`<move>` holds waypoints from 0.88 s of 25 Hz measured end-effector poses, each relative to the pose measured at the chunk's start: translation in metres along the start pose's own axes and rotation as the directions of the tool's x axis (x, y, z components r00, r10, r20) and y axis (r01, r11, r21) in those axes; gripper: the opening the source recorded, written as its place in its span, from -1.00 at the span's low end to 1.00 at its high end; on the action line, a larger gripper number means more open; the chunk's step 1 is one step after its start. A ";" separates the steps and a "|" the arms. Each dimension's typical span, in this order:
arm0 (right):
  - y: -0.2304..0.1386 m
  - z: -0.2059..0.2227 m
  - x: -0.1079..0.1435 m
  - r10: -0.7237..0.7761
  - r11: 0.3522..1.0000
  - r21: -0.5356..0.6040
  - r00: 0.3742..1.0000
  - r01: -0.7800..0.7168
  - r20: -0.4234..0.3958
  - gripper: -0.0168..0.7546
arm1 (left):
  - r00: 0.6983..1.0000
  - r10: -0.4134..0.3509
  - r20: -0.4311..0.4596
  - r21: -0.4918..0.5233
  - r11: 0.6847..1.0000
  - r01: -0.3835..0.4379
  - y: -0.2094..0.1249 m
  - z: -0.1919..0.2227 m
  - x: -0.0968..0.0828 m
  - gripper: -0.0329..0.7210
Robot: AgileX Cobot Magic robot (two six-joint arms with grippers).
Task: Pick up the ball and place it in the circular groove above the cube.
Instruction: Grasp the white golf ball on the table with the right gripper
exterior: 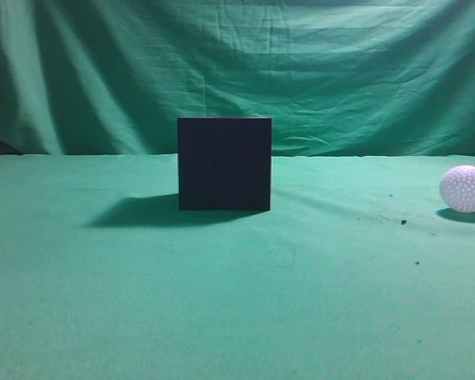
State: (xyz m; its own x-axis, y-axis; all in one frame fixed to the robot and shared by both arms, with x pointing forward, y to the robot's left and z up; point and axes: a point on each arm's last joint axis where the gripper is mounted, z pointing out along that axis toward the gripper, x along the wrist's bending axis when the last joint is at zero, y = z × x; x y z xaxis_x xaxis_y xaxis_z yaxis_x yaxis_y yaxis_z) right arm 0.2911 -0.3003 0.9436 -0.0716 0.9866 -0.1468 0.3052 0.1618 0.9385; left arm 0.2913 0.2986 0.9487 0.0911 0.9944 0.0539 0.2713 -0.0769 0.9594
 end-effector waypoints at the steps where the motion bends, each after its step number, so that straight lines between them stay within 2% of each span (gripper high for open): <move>1: 0.000 0.000 0.000 0.000 1.000 0.000 1.000 0.000 0.000 -0.96 | 1.000 0.000 0.000 0.000 1.000 0.000 0.000 0.000 0.000 -0.91; 22: 0.000 0.000 0.000 0.000 1.000 0.000 1.000 0.000 0.000 -0.96 | 1.000 0.000 0.000 0.000 1.000 0.000 0.000 0.000 0.000 -0.91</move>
State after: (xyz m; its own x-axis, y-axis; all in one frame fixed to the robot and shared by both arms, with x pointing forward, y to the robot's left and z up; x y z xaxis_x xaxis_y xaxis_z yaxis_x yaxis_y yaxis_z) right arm 0.2911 -0.3003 0.9436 -0.0716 0.9866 -0.1468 0.3052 0.1618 0.9385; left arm 0.2913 0.2986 0.9487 0.0911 0.9944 0.0539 0.2713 -0.0769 0.9594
